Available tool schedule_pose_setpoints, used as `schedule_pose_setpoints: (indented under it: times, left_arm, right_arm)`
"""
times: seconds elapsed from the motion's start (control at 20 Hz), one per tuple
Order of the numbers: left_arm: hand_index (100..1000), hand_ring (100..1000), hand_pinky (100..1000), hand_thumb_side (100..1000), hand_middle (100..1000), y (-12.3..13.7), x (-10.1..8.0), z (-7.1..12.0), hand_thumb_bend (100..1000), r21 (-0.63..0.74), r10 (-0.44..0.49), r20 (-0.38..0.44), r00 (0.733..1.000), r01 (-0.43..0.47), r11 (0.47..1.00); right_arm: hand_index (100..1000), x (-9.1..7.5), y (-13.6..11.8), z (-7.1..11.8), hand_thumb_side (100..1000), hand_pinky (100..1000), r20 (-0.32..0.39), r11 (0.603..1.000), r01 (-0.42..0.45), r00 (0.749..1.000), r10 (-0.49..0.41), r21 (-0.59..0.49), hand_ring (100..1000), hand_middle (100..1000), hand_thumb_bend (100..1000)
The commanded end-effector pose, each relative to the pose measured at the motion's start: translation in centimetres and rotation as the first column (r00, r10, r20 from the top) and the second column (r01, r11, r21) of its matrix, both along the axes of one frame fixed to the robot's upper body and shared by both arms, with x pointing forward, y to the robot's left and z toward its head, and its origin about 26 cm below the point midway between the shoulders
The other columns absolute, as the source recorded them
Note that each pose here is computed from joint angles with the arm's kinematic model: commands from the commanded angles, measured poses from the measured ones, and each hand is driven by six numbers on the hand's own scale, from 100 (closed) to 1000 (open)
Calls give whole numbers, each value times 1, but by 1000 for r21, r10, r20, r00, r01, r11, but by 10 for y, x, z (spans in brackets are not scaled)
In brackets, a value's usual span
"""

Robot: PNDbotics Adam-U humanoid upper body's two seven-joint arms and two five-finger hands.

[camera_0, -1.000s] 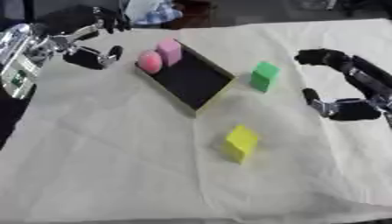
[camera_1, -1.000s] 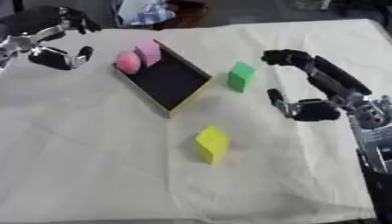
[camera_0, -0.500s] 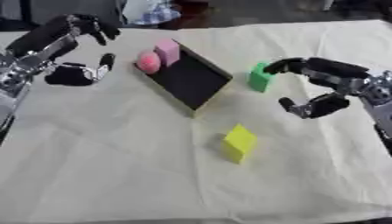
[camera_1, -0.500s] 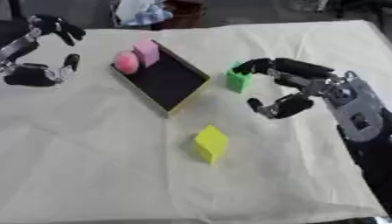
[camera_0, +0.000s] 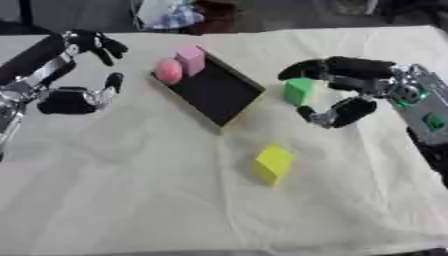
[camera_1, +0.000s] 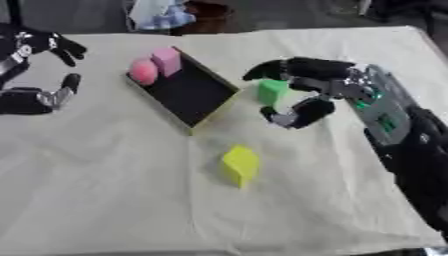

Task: Pick up objects on the table and place them in the box.

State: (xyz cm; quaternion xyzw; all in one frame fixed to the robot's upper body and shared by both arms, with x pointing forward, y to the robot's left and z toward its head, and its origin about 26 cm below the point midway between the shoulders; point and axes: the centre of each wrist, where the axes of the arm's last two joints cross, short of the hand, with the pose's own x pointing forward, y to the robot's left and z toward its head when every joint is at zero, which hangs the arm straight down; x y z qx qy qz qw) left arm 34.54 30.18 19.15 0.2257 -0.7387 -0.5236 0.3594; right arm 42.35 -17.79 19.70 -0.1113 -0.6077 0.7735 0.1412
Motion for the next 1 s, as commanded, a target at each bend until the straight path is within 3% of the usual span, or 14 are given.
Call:
schedule_pose_setpoints:
  times: [0.05, 0.3, 0.7, 0.85, 1.0]
  left_arm:
    - [830, 642, 784, 370, 667, 3, -2, 9, 100, 0, 3, 19, 1000, -3, 1000]
    - [830, 643, 784, 375, 667, 3, -2, 5, 100, 2, 5, 0, 1000, -5, 1000]
    - [829, 642, 783, 382, 668, 5, -2, 1, 100, 4, 11, -18, 1000, -11, 1000]
    - [829, 643, 782, 386, 668, 5, -2, 0, 100, 7, 11, -26, 1000, -10, 1000]
    - [829, 643, 782, 388, 668, 8, -2, -2, 100, 17, 20, -35, 999, -19, 1000]
  right_arm:
    - [990, -6, 20, 3, 721, 868, 23, 917, -249, 963, 269, -313, 918, 927, 100]
    - [992, -5, 18, -11, 740, 864, 36, 885, -285, 947, 320, -367, 918, 929, 100]
    - [992, -7, 3, -23, 757, 861, 61, 879, -259, 950, 307, -400, 919, 937, 100]
    - [993, -10, -13, -28, 731, 861, 65, 884, -236, 956, 285, -403, 921, 946, 100]
    - [995, -15, -37, -36, 778, 863, 56, 887, -210, 965, 254, -411, 923, 953, 100]
